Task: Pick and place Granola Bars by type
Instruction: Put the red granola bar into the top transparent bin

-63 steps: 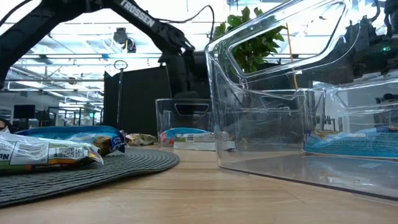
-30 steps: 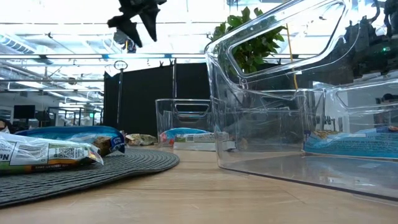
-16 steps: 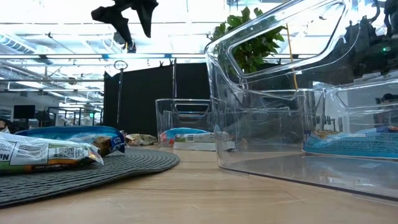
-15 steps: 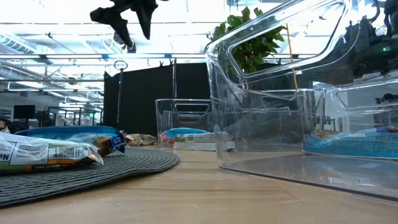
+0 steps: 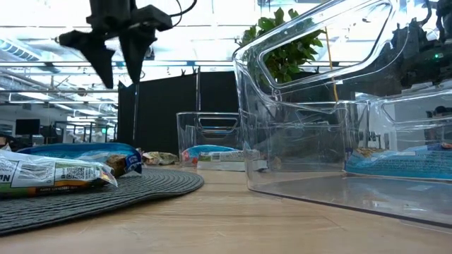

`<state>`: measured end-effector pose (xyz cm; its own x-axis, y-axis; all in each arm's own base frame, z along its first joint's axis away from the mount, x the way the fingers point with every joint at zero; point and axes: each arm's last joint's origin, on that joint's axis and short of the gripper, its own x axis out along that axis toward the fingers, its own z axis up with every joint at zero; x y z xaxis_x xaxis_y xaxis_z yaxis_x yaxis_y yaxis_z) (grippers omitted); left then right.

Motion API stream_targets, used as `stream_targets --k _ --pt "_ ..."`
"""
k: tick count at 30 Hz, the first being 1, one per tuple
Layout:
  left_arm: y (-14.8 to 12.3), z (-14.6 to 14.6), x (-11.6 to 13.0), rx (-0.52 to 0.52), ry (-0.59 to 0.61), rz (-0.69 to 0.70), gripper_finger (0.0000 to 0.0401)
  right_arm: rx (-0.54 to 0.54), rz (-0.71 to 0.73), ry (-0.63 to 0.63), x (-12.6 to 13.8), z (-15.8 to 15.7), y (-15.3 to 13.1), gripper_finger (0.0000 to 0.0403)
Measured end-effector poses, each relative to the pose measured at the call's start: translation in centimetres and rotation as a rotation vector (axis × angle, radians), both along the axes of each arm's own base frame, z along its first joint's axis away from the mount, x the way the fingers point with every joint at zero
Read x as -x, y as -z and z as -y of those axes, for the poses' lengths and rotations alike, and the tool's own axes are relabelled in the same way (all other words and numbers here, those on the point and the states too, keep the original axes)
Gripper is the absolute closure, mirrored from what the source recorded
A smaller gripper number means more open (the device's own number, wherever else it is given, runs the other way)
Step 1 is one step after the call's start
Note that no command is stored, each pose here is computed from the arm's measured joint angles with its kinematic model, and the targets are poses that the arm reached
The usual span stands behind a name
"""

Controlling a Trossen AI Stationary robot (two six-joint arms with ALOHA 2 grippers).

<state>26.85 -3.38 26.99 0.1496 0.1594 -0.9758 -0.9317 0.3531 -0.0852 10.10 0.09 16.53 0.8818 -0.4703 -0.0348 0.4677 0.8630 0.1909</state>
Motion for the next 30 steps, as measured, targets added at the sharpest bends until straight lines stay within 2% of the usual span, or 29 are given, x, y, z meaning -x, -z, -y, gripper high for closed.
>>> stream_targets --k 9,16,25,30 --pt "5.0 2.1 0.9 0.009 0.013 0.013 0.0150 0.000 0.000 0.000 0.0 0.0 0.0 0.0179" --pt "8.3 2.9 2.1 0.059 -0.013 0.001 0.0150 0.000 0.000 0.001 0.0 0.0 0.0 0.0179" --pt "10.1 2.9 3.5 0.049 -0.033 -0.057 0.0150 0.000 0.000 0.000 0.0 0.0 0.0 0.0179" --pt "10.3 2.8 3.4 0.042 -0.034 -0.040 0.0150 0.000 0.000 0.000 0.0 0.0 0.0 0.0179"
